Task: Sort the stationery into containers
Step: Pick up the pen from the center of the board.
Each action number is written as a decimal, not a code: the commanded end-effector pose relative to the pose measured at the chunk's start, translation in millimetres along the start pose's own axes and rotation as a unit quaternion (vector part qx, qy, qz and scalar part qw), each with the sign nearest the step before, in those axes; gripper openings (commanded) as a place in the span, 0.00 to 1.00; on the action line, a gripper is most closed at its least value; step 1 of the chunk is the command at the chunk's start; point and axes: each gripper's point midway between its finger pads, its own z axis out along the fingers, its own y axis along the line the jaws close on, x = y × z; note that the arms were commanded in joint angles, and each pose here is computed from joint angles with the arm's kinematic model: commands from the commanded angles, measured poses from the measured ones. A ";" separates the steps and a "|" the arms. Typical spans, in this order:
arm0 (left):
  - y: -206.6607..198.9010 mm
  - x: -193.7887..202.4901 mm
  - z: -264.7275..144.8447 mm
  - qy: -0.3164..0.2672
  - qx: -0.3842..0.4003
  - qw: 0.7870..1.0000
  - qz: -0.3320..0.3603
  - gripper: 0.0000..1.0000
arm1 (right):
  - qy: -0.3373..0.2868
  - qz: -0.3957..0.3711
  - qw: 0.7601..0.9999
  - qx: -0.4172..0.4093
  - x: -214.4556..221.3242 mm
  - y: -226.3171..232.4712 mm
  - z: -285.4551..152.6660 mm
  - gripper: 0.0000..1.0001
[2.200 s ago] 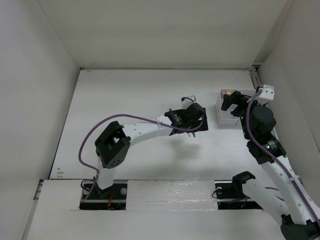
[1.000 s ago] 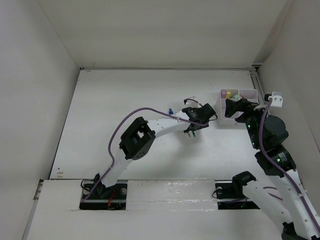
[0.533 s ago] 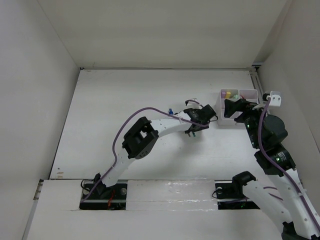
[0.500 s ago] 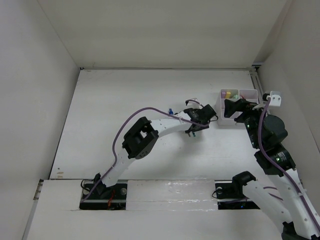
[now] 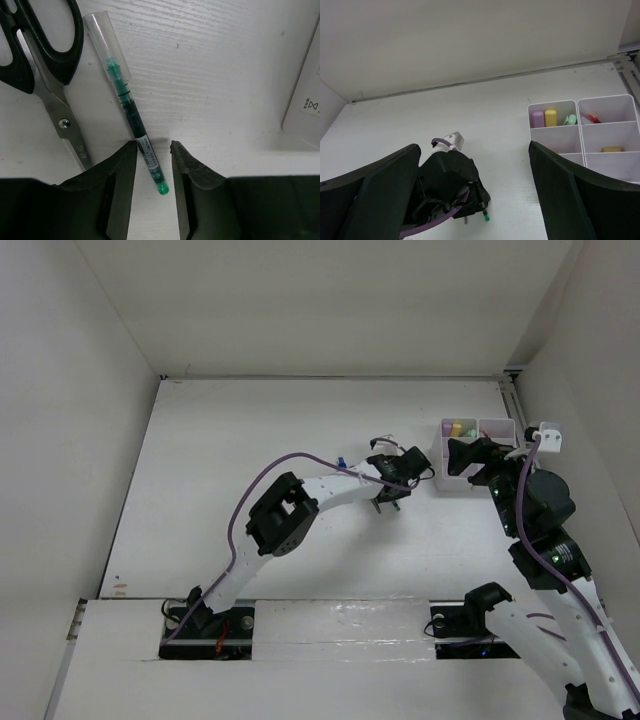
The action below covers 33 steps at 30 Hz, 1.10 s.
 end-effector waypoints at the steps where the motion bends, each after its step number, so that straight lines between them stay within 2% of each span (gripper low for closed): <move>1: 12.9 13.5 12.2 0.021 -0.029 0.999 0.015 0.30 | -0.025 0.009 0.999 -0.023 -14.6 10.5 -0.4 0.95; 4: 17.2 16.8 15.0 0.028 -0.043 0.998 0.021 0.22 | -0.018 0.007 0.999 -0.032 -9.4 13.2 0.1 0.95; 13: 47.1 29.6 16.9 0.045 -0.101 0.994 0.025 0.15 | -0.035 0.023 0.997 -0.060 -20.2 22.8 -7.6 0.95; 18: 56.1 47.4 28.2 0.076 -0.113 0.989 0.048 0.00 | -0.037 0.023 0.997 -0.071 -19.6 25.9 -9.4 0.95; 24: 47.0 57.9 32.3 0.099 -0.065 0.990 0.080 0.00 | -0.026 0.020 0.997 -0.065 -13.8 24.1 -3.0 0.96; 27: 29.9 39.7 9.5 0.060 -0.003 0.993 0.098 0.00 | -0.002 0.030 0.998 -0.049 -1.7 15.8 5.3 0.96; 28: 16.9 22.1 -14.2 0.026 0.024 0.994 0.099 0.00 | -0.001 0.040 0.998 -0.049 -2.1 15.1 8.1 0.96; 33: 15.6 -9.3 -52.5 -0.065 0.072 0.987 0.128 0.00 | 0.002 0.061 0.996 -0.068 1.0 3.2 16.3 0.96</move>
